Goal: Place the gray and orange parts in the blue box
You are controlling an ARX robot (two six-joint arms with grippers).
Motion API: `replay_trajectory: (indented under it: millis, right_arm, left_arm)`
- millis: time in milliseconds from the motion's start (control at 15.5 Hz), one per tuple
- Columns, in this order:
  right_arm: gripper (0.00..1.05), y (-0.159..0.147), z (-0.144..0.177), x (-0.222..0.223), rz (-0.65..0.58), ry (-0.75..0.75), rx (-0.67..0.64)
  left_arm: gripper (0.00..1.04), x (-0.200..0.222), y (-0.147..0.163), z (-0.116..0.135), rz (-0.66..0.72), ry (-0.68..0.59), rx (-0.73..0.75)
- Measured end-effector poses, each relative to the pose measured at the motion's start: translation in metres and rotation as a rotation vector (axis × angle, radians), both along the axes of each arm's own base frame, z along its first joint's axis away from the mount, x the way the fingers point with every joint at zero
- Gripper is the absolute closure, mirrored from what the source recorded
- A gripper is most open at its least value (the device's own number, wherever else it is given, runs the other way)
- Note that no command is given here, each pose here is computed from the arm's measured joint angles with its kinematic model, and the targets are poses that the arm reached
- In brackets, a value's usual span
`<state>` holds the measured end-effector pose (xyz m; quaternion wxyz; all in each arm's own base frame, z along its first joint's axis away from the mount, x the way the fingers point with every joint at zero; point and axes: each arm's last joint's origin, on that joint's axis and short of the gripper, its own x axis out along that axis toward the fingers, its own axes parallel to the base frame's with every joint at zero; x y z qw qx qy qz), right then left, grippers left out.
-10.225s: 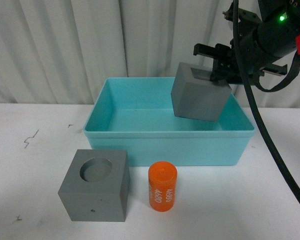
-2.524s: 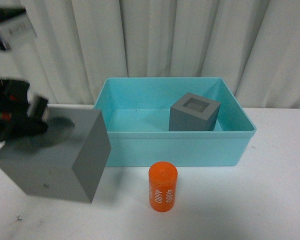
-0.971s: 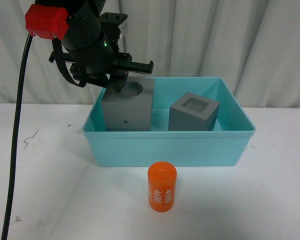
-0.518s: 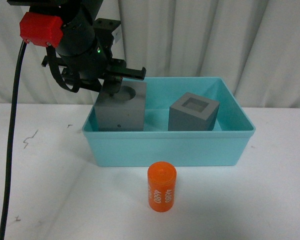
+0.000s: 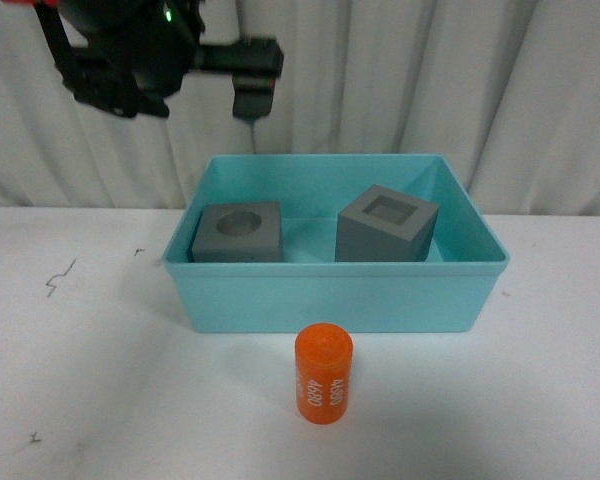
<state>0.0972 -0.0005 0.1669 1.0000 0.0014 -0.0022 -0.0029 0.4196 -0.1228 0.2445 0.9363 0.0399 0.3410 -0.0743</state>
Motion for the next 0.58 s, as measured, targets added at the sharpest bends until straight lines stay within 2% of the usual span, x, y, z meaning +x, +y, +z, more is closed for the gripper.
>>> replay_trajectory:
  millis: [194, 259, 324, 388, 453, 582]
  right_arm:
    - [0.06, 0.0, 0.0, 0.0, 0.0, 0.0, 0.0]
    - [0.06, 0.0, 0.0, 0.0, 0.0, 0.0, 0.0]
    - [0.06, 0.0, 0.0, 0.0, 0.0, 0.0, 0.0]
    - [0.06, 0.0, 0.0, 0.0, 0.0, 0.0, 0.0]
    - [0.06, 0.0, 0.0, 0.0, 0.0, 0.0, 0.0]
    - [0.06, 0.0, 0.0, 0.0, 0.0, 0.0, 0.0]
  left_arm:
    - [0.07, -0.045, -0.011, 0.058, -0.114, -0.227, -0.132]
    - [0.07, -0.061, -0.014, 0.065, -0.144, -0.267, -0.146]
    - [0.12, -0.075, -0.017, 0.067, -0.112, -0.417, -0.136]
    - [0.23, -0.09, -0.005, 0.062, 0.008, -0.557, -0.109]
    - [0.36, -0.114, 0.02, 0.051, 0.113, -0.651, -0.097]
    - [0.61, -0.154, 0.063, 0.033, 0.197, -0.754, -0.106]
